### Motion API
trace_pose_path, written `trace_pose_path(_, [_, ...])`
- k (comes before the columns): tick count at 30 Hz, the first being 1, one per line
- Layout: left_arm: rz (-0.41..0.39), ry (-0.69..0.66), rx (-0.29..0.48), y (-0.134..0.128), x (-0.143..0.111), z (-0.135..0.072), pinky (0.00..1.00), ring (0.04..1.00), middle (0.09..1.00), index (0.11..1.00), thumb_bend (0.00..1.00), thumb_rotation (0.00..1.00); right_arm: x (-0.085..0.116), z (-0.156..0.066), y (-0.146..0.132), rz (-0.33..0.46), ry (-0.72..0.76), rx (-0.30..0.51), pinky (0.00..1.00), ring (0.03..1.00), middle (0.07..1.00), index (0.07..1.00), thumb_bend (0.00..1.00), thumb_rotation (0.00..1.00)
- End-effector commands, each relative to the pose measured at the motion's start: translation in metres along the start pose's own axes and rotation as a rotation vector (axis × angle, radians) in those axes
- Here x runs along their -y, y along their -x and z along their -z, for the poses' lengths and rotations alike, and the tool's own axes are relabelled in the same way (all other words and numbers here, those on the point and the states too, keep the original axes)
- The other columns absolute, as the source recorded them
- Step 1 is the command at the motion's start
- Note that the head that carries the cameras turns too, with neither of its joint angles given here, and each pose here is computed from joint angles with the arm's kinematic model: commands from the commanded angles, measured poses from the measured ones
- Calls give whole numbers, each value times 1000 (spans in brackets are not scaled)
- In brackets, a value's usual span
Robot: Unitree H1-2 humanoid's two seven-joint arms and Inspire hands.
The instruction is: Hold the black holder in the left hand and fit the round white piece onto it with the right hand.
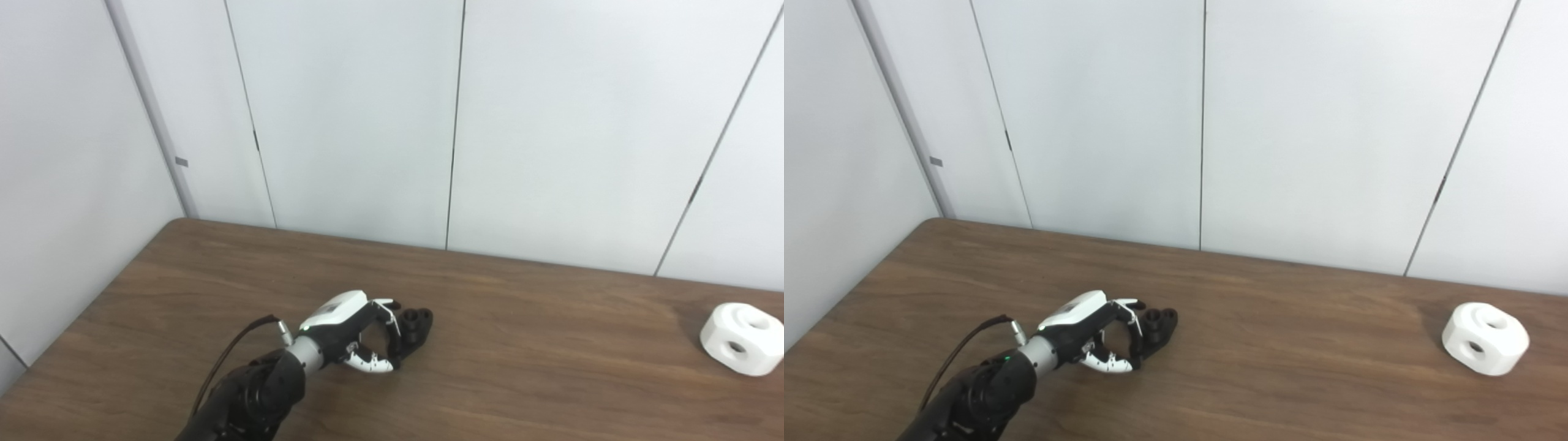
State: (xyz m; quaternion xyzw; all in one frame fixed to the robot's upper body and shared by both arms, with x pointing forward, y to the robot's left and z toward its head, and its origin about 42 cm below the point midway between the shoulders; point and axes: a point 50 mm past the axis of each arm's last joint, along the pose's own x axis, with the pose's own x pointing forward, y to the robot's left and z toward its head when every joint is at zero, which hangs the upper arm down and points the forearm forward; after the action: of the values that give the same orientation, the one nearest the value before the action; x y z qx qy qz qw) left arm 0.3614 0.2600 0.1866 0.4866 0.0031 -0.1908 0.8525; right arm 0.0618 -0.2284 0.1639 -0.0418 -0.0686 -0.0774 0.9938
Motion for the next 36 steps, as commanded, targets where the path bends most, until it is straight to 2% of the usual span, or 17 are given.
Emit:
trace_pose_path(1, [-35,-40,22,0,-19,-3,953,907,917,481,515,42,-5,-7,-7,6,-27,73,597,740,732,739,293,562])
trace_pose_path(4, [-30,-40,12,0,-20,-1,992,927,926,480,514,41,-6,-7,-7,6,-28,74,601,742,732,740,302,569])
trace_pose_path(11, [-28,2,-6,0,-27,2,1000,971,933,479,515,40,-7,-7,-7,5,-26,75,588,739,732,742,311,585])
trace_pose_path(17, [-75,91,-27,9,-37,1,1000,985,906,480,512,40,-7,-7,-8,6,-27,81,578,737,732,737,324,585])
trace_pose_path(21, [-97,196,-49,17,-42,-1,879,960,906,483,515,44,-6,-7,-8,9,-22,74,578,739,736,735,320,597])
trace_pose_path(24, [-114,211,-66,24,-46,-2,851,930,870,487,518,51,-6,-7,-8,9,-31,68,613,748,739,740,327,600])
trace_pose_path(25, [-122,213,-66,25,-47,-3,908,924,833,488,518,51,-6,-7,-8,9,-30,67,625,752,740,740,333,602])
trace_pose_path(26, [-133,214,-68,27,-47,-3,921,924,825,488,518,51,-5,-7,-8,8,-27,69,629,752,741,741,331,604])
trace_pose_path(30, [-206,159,-111,30,-45,-6,988,917,893,492,519,58,-5,-6,-9,8,-22,74,616,751,741,740,307,598])
trace_pose_path(31, [-224,143,-122,30,-45,-7,996,911,899,566,755,41,-5,-5,-9,9,-22,73,611,748,740,739,307,598])
trace_pose_path(32, [-241,135,-132,30,-43,-8,998,911,907,612,841,46,-6,-5,-10,9,-22,73,615,750,740,739,311,601])
trace_pose_path(33, [-257,132,-147,29,-40,-10,989,916,913,652,890,62,-6,-5,-10,9,-24,73,619,752,740,739,308,601])
trace_pose_path(34, [-274,129,-167,29,-36,-12,872,923,917,699,926,81,-6,-5,-11,9,-25,72,622,753,741,740,306,600])
trace_pose_path(36, [-302,141,-216,26,-26,-15,804,938,934,743,947,106,-7,-5,-12,9,-25,72,623,753,741,740,302,598])
